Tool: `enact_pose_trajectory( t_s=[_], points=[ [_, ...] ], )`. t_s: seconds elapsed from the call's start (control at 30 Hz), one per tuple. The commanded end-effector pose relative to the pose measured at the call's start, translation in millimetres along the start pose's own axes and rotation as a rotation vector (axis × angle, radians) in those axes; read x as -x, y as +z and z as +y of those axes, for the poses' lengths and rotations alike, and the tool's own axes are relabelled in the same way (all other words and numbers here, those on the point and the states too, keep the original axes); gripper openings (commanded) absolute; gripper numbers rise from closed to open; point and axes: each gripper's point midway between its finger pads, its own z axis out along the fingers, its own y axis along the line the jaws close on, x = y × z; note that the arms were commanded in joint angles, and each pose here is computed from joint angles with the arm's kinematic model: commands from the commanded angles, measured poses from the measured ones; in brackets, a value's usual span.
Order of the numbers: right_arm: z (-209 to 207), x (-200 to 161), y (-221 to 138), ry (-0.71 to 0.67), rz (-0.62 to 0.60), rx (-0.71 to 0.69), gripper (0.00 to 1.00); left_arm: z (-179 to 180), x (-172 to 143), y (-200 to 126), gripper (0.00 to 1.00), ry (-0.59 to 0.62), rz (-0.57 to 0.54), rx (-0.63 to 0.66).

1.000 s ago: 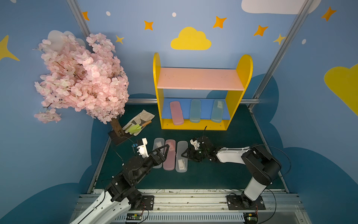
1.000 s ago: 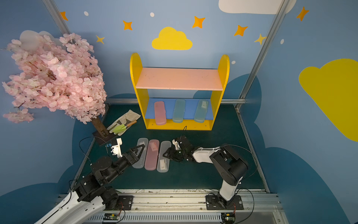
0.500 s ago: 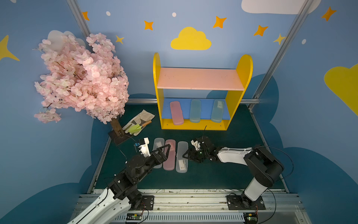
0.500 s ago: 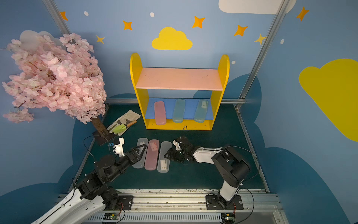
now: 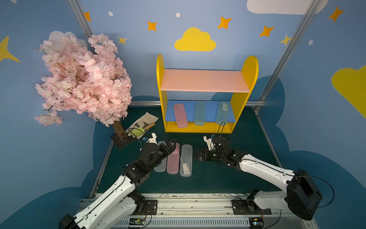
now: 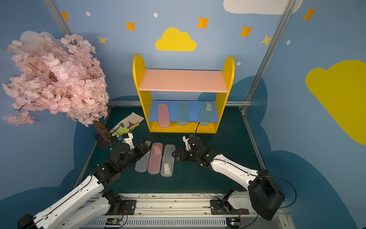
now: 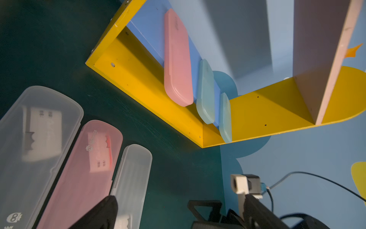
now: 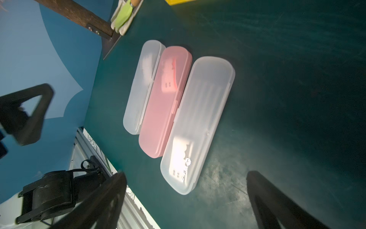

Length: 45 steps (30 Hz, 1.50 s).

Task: Remove the pencil cases from the shelf
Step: Place the pencil case at the center of the board, then pick up the pencil case from the shelf.

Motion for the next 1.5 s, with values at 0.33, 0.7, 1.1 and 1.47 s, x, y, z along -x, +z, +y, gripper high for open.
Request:
enact_pose_trajectory(
  t_s=[0.33, 0.7, 1.1, 1.47],
  points=[
    [-36, 5, -68, -0.044, -0.300, -0.111, 0.99, -18, 44, 77, 1.00, -0.141, 0.089, -0.126],
    [-41, 8, -99, -0.103, -0.453, -0.095, 0.99, -4, 53, 134, 0.97, -0.149, 0.153, -0.101],
    [-45, 6, -107, -0.095, -0.469, -0.102, 0.99, 3, 57, 173, 0.82, -0.126, 0.159, -0.098],
    [-45, 6, -105, -0.089, -0.463, -0.099, 0.99, -1, 62, 190, 0.60, -0.121, 0.156, -0.122]
  ],
)
